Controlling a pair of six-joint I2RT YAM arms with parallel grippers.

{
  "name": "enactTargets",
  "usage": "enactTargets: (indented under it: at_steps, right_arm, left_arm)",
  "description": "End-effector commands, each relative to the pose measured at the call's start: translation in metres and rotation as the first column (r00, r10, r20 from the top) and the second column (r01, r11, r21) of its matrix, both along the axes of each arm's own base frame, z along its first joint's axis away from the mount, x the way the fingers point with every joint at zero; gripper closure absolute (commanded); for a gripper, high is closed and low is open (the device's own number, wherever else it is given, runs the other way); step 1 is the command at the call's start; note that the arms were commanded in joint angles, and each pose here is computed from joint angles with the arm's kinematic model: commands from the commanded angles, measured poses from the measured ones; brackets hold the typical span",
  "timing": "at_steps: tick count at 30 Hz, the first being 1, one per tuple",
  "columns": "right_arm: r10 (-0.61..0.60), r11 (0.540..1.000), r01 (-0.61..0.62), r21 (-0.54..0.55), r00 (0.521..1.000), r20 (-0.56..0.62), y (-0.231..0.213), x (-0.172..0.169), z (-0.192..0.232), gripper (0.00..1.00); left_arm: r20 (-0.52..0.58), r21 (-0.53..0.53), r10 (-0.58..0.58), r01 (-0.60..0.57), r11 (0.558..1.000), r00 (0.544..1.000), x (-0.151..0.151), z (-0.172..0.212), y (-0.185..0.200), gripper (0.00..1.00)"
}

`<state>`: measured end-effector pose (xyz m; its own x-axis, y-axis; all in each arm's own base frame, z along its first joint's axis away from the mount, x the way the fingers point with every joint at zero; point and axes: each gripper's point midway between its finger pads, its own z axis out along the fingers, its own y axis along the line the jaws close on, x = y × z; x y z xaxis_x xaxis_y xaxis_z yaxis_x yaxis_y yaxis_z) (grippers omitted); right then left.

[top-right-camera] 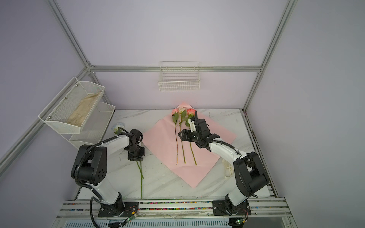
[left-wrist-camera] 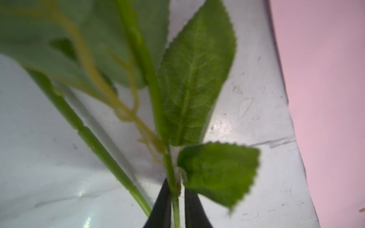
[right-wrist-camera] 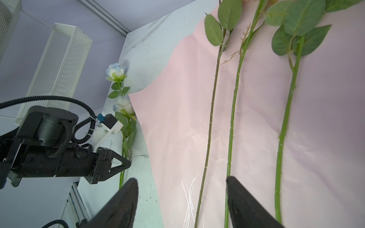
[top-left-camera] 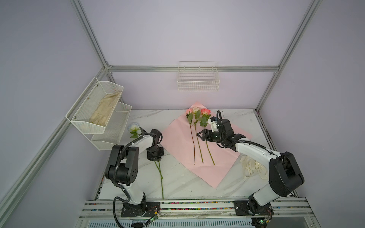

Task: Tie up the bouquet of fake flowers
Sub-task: 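Open the left gripper and return it to the remaining roses, then grasp a white rose stem and carry it onto the paper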

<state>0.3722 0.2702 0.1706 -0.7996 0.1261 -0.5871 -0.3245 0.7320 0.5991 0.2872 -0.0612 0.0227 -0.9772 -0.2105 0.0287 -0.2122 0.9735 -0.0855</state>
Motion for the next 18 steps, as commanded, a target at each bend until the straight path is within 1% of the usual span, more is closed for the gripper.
enactTargets:
  at_steps: [1, 2, 5, 8, 11, 14, 16, 18]
  right_arm:
    - [-0.017, 0.999, 0.018, -0.043, 1.0, 0.022, -0.005, 0.006, 0.003, 0.27]
    - [-0.033, 0.998, 0.034, -0.054, 0.999, 0.032, -0.008, 0.006, 0.004, 0.28]
    - [-0.076, 0.993, 0.081, -0.08, 0.995, 0.067, -0.019, 0.009, 0.011, 0.27]
    - [-0.127, 0.986, 0.135, -0.097, 0.988, 0.087, -0.034, 0.014, 0.015, 0.28]
    - [-0.236, 0.965, 0.245, -0.092, 0.967, 0.096, -0.061, 0.022, 0.021, 0.27]
    - [-0.325, 0.942, 0.331, -0.056, 0.94, 0.104, -0.096, 0.026, 0.028, 0.27]
    - [-0.362, 0.928, 0.369, -0.047, 0.926, 0.109, -0.111, 0.027, 0.032, 0.27]
    - [-0.367, 0.927, 0.373, -0.045, 0.925, 0.102, -0.117, 0.027, 0.031, 0.27]
  left_arm:
    - [0.039, -0.02, -0.062, 0.063, 0.998, 0.997, 0.007, 0.024, -0.006, 0.94]
    - [0.043, -0.012, -0.077, 0.077, 0.997, 0.996, 0.008, 0.032, -0.005, 0.96]
    - [0.088, -0.005, -0.114, 0.115, 0.993, 0.99, 0.015, 0.066, -0.011, 0.96]
    - [0.171, -0.069, -0.129, 0.142, 0.987, 0.977, 0.025, 0.104, -0.029, 0.95]
    - [0.263, -0.168, -0.124, 0.171, 0.971, 0.957, 0.04, 0.141, -0.054, 0.93]
    - [0.337, -0.284, -0.139, 0.241, 0.928, 0.931, 0.061, 0.171, -0.089, 0.93]
    - [0.38, -0.331, -0.156, 0.292, 0.897, 0.912, 0.078, 0.185, -0.115, 0.92]
    - [0.406, -0.363, -0.174, 0.334, 0.87, 0.897, 0.097, 0.193, -0.142, 0.93]
